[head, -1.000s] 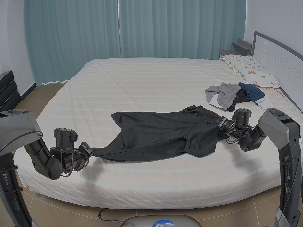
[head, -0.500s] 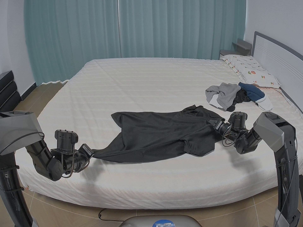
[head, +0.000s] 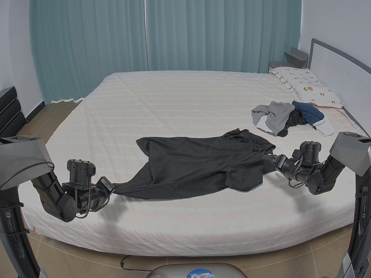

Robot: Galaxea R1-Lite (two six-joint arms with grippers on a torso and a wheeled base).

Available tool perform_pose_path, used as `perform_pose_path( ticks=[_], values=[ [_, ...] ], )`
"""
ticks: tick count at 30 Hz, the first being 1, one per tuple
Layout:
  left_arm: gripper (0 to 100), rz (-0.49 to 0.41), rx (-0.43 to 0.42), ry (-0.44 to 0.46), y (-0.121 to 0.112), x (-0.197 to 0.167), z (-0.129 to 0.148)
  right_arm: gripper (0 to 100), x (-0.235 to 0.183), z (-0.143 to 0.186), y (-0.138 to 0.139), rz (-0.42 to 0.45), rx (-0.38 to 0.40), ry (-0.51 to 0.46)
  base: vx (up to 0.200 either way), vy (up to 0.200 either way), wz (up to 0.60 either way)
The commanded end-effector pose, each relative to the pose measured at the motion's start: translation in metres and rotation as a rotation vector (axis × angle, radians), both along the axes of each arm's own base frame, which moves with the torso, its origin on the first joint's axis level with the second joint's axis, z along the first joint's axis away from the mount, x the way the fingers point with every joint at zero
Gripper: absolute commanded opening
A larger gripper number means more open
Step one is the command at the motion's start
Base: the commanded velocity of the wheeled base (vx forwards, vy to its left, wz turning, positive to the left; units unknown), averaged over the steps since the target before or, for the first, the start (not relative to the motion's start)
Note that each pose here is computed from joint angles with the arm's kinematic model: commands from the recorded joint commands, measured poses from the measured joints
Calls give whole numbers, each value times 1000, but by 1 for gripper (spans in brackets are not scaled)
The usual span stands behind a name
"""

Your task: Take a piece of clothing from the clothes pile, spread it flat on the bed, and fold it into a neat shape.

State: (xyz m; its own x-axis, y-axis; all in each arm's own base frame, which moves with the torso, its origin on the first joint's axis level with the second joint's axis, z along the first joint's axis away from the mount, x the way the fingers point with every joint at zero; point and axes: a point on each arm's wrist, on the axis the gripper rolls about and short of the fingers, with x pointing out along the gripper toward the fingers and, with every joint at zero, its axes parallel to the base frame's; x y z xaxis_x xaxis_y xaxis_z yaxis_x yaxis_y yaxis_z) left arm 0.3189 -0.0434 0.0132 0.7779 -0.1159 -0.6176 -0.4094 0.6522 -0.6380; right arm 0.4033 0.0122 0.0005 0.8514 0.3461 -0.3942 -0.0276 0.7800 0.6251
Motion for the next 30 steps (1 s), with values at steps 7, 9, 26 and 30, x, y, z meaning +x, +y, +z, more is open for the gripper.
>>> perform_pose_path(
  ticks=[7,9,26,30],
  values=[
    [0,-2,2,0,0,0,0,100,-13,-25,26,136,-28,35,0,0,0],
    [0,-2,1,-2,0,0,0,100,-6,-28,36,154,-26,32,0,0,0],
    [0,-5,5,4,0,-4,1,0,-17,-26,25,115,-30,78,0,0,0],
    [0,-13,8,16,-1,-8,0,0,-33,-7,11,89,-24,80,0,0,0]
  ],
)
